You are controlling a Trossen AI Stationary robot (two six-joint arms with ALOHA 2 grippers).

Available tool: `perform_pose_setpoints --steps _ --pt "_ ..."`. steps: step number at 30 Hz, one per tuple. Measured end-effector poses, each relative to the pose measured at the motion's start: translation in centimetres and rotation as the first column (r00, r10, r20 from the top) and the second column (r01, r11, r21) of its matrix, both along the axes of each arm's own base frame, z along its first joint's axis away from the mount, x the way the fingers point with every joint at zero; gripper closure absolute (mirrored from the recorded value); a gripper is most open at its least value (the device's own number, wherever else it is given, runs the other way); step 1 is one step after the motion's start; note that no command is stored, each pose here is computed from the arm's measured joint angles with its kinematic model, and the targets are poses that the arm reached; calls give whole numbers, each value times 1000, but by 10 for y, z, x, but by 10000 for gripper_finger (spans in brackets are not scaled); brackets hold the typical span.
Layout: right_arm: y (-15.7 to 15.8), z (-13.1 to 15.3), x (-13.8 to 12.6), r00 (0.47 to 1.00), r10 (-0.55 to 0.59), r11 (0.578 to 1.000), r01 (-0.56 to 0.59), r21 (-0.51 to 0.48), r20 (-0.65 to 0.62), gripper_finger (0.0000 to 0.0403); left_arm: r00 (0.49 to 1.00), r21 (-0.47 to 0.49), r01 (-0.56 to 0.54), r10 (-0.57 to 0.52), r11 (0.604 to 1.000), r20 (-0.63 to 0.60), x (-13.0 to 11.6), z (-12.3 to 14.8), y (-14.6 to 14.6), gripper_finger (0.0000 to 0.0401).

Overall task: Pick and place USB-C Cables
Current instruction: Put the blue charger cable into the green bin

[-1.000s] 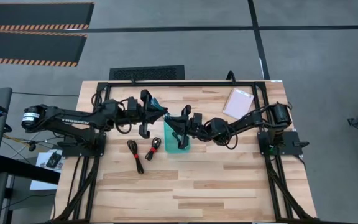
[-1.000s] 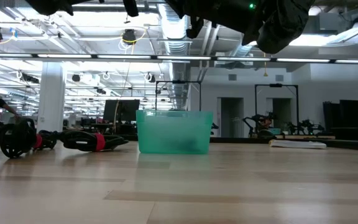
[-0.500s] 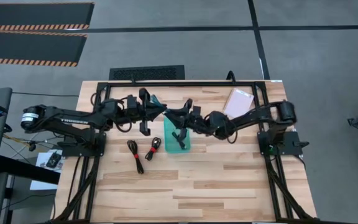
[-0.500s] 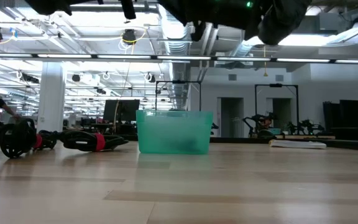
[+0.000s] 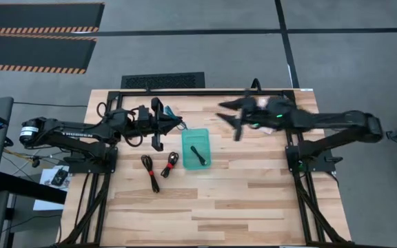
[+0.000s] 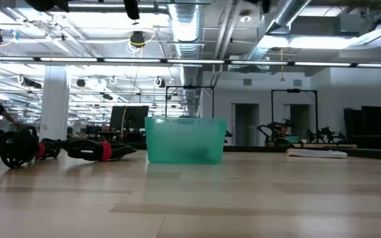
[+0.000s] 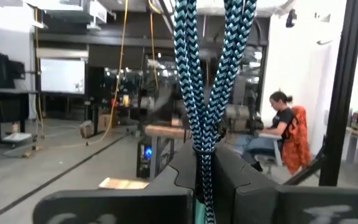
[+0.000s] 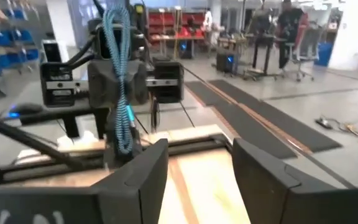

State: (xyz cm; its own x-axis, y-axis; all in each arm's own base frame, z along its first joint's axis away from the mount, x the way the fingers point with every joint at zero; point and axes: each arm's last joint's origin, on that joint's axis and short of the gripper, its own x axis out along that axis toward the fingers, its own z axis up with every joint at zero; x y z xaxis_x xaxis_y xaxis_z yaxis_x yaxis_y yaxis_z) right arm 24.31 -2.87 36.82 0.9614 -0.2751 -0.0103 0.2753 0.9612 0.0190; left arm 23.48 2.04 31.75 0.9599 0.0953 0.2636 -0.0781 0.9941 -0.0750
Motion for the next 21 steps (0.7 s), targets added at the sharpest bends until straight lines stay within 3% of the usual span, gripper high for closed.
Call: perform_pose_setpoints --steps 4,9,15,21 --pt "4 16 -55 999 -8 1000 8 11 -39 195 1000 -2 0 0 1000 -21 1 -2 0 401" --pt "14 26 -112 999 18 998 -20 54 33 198 999 -4 -2 2 1000 -43 2 -5 0 401" --pt "20 -2 -152 984 37 995 -51 80 172 199 996 -20 3 -5 1000 -91 11 -15 1 401" --pt "22 -38 -174 955 51 991 -84 101 292 198 991 -37 18 -23 999 -135 22 -27 1 401"
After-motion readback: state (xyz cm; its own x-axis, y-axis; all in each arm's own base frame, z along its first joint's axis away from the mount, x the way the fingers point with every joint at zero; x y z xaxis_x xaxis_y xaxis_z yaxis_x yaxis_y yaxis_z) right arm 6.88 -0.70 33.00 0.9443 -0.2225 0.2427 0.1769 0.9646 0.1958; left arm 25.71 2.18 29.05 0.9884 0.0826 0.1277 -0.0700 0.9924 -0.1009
